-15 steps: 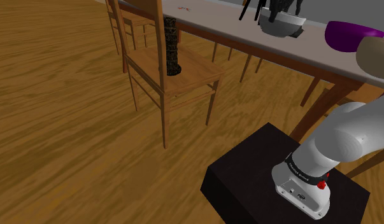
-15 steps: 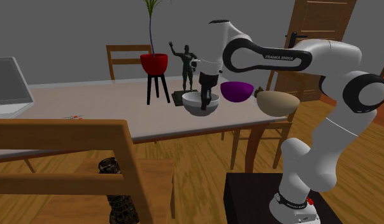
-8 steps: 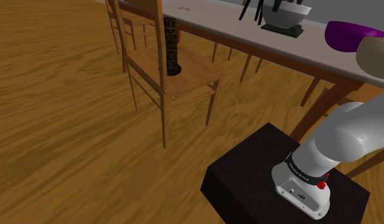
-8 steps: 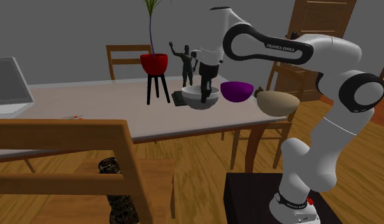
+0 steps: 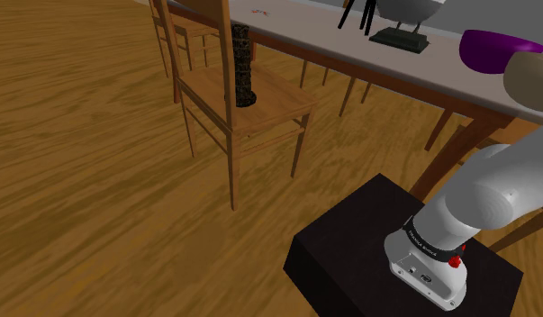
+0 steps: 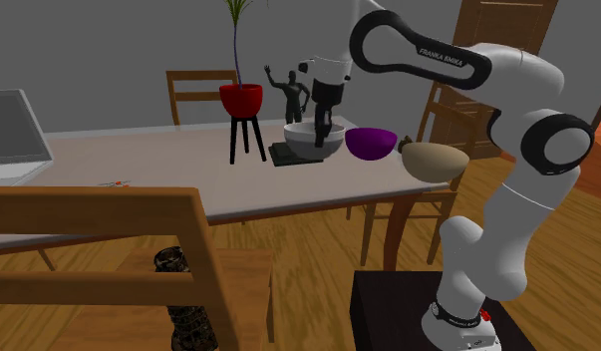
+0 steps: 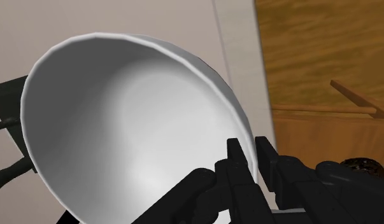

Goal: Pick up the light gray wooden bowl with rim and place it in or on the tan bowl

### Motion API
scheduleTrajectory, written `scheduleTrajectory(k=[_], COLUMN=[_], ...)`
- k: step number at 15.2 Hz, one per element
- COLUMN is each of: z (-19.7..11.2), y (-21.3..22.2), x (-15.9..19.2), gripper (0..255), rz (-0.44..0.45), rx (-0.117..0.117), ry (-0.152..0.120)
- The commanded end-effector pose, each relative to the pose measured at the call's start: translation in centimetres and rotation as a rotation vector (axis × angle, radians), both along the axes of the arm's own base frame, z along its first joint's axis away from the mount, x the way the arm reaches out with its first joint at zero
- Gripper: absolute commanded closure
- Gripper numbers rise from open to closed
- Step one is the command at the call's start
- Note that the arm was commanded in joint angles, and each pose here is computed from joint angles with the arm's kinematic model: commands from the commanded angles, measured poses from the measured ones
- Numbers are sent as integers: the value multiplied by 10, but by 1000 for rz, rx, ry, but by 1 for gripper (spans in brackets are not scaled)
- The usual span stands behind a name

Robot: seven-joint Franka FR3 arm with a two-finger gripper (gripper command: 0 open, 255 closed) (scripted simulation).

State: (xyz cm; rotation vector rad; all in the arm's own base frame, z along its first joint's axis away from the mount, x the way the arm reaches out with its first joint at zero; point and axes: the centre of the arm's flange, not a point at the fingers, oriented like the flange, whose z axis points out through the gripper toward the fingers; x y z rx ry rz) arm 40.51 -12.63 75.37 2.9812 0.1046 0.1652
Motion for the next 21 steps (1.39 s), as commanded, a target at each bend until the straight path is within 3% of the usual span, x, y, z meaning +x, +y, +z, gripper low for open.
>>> scheduleTrajectory(k=[1, 11, 21], z=[12, 62, 71], y=[-1, -1, -10], x=[-1, -1, -133], gripper=[255, 255, 255], rz=[0, 0, 0], rx=[0, 0, 0], ry=[-1, -1, -1])
